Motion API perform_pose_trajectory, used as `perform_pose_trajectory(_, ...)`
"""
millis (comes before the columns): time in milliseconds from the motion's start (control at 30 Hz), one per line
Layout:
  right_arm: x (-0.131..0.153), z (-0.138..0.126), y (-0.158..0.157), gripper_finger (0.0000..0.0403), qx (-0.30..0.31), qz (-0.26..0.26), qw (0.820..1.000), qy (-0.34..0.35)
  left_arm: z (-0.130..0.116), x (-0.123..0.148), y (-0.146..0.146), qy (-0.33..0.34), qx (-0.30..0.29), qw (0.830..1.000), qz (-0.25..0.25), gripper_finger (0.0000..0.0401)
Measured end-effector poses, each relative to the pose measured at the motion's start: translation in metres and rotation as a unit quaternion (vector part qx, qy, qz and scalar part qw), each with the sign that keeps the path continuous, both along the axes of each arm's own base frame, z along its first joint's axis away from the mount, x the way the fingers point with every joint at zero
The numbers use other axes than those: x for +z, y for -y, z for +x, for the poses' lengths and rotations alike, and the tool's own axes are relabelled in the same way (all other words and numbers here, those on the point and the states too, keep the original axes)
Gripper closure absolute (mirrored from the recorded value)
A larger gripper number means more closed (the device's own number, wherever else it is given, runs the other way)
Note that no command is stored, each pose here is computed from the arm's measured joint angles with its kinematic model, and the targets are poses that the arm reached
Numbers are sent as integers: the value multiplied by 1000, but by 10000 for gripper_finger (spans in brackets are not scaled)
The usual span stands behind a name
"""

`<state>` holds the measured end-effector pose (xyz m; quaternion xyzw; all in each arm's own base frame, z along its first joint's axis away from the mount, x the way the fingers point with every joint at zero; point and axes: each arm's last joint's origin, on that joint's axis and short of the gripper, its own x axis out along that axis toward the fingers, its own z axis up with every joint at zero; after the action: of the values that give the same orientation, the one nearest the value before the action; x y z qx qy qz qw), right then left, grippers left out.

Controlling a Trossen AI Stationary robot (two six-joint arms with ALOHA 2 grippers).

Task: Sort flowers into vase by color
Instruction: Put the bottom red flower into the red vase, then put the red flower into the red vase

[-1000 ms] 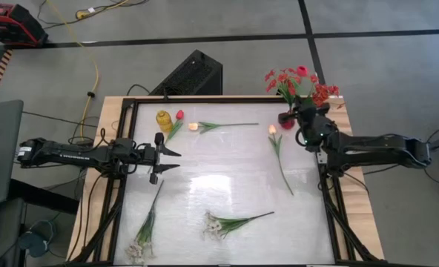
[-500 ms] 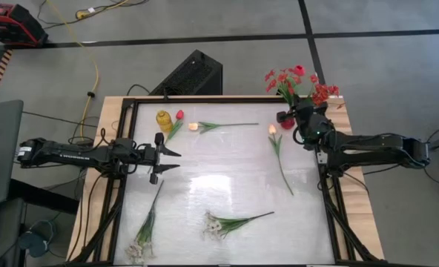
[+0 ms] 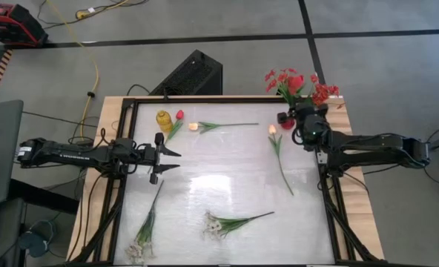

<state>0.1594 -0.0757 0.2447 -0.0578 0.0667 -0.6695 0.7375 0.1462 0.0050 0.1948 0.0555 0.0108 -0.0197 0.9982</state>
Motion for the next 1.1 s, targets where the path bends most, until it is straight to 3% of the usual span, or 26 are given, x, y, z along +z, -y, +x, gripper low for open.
perform_pose_trajectory(400,-9,1,-6,251,5,18,999,-33,0,0,0,0,0,1000,0,239)
perform_pose_trajectory(600,-5,5,-11,247,47,47,995,-71,0,0,0,0,0,1000,-1,239)
perform_pose_trajectory(867,19,-3,-10,247,71,154,984,-63,0,0,0,1,0,1000,-6,239)
perform_pose_trajectory(1100,33,-13,-4,247,122,285,950,-32,0,0,0,1,0,1000,-12,239)
